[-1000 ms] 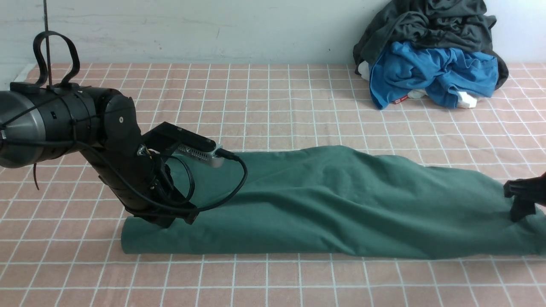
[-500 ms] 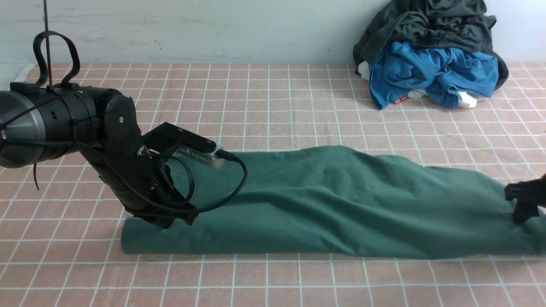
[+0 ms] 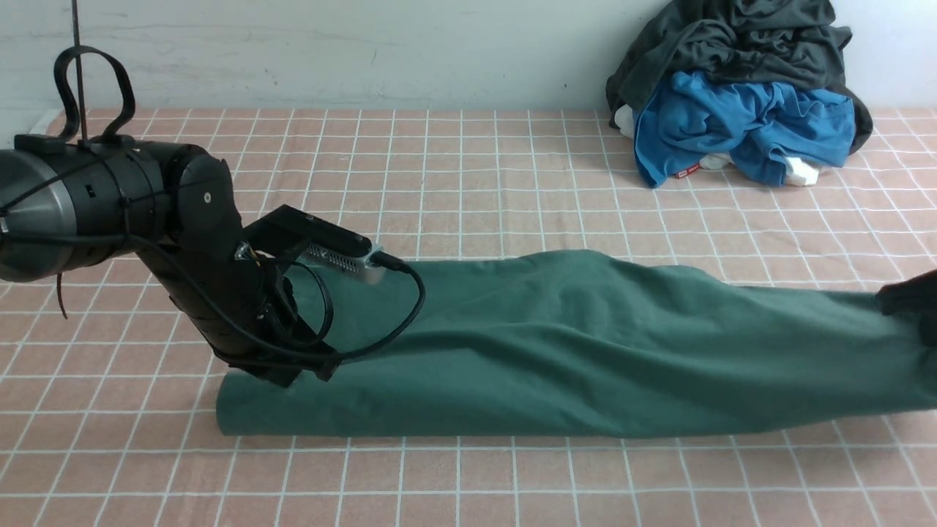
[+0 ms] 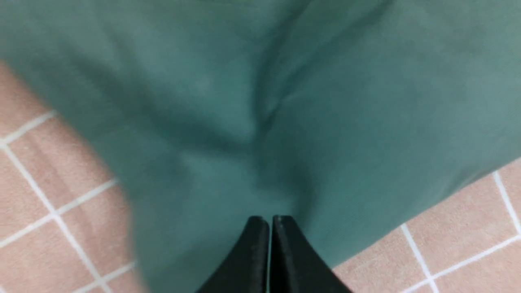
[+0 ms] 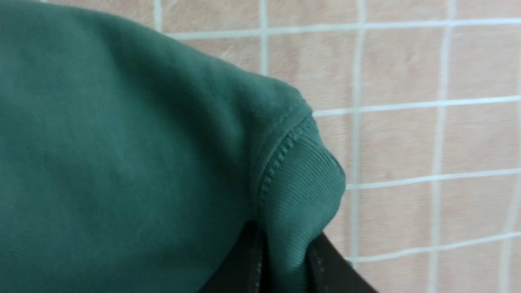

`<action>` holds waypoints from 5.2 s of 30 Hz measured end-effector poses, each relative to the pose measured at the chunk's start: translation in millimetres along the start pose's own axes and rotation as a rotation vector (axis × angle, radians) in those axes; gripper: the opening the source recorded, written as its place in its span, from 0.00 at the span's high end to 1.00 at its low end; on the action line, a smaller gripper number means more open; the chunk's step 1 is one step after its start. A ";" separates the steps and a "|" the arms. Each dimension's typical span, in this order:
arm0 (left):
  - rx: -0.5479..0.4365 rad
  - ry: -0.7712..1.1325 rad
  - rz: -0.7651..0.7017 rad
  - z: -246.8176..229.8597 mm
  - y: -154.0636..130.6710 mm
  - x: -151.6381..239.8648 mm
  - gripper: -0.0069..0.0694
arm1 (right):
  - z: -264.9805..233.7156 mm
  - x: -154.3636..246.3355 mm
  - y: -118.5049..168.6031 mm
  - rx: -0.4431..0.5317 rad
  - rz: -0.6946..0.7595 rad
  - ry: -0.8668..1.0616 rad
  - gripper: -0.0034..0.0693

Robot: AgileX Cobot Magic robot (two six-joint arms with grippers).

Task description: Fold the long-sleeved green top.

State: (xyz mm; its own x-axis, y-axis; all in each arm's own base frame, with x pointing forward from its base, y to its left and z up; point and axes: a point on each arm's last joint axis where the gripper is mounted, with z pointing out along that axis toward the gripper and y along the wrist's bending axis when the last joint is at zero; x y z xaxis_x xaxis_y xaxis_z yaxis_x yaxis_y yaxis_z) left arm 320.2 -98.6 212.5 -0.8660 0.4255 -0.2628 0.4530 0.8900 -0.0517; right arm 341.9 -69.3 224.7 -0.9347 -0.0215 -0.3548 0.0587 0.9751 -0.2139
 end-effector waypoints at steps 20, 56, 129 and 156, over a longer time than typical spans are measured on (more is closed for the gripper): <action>-0.126 -0.276 0.065 -120.9 -4.0 4.1 0.92 | -194.0 -52.2 124.6 -0.334 -0.305 -0.363 0.86; 0.125 -0.296 0.221 -15.5 -79.2 -46.8 0.92 | -79.9 -32.6 169.0 -0.320 -0.346 -0.088 0.26; -0.007 -0.841 0.090 -126.4 -68.1 246.6 0.92 | -261.9 218.1 38.9 -0.435 -0.105 -1.365 0.97; -0.007 -0.841 0.090 -126.4 -68.1 246.6 0.92 | -246.1 217.2 41.9 -0.404 -0.104 -1.327 0.97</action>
State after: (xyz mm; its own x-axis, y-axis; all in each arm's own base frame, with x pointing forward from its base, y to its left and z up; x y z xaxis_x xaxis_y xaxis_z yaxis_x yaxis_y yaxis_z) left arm 48.9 -33.6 273.0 -0.3793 0.2331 -0.8954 0.5089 0.8608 0.0085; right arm 55.0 21.2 362.7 0.1122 -0.0664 -0.9915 -0.3062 0.9469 -0.0980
